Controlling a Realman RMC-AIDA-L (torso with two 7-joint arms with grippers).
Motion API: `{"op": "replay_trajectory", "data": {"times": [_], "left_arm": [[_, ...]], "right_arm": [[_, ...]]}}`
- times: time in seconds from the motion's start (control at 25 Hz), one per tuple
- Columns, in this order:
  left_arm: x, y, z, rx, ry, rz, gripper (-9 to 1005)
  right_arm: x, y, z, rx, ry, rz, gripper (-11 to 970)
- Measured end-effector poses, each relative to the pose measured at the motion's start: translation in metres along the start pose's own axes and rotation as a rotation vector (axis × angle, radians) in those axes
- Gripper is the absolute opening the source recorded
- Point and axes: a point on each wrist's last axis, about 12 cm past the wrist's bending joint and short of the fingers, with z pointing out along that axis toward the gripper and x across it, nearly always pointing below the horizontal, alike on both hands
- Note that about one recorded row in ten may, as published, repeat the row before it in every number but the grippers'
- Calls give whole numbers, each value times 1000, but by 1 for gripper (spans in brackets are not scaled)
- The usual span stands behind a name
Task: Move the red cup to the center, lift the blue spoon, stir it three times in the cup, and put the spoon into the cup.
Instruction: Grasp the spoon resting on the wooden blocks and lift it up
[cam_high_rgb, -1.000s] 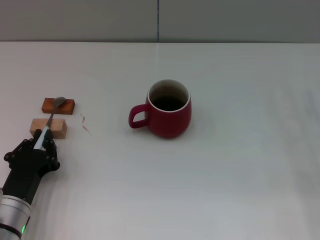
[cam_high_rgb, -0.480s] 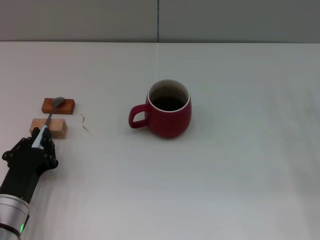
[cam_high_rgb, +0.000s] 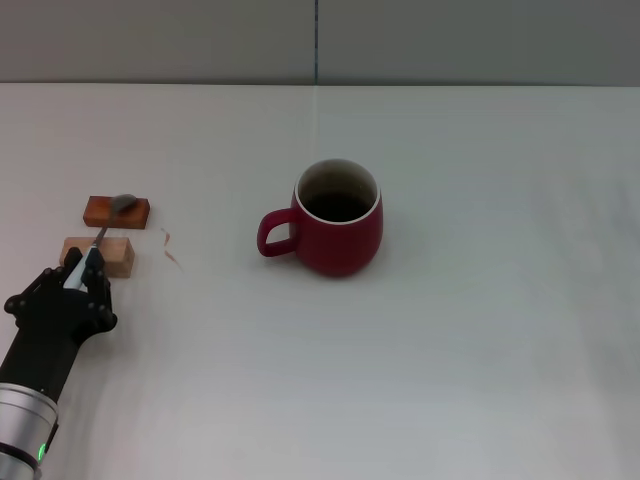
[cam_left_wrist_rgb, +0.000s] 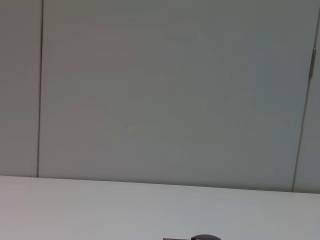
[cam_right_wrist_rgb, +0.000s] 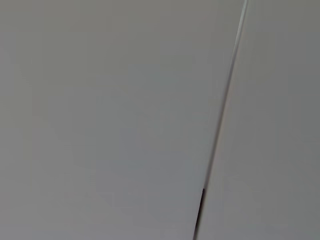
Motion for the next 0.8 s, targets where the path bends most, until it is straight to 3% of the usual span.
{"op": "replay_trajectory", "data": {"times": [0.8], "left_arm": [[5,6,-2,-7,39,21,175]], "right_arm": [[-1,3,1,-4,-2,5,722]]}}
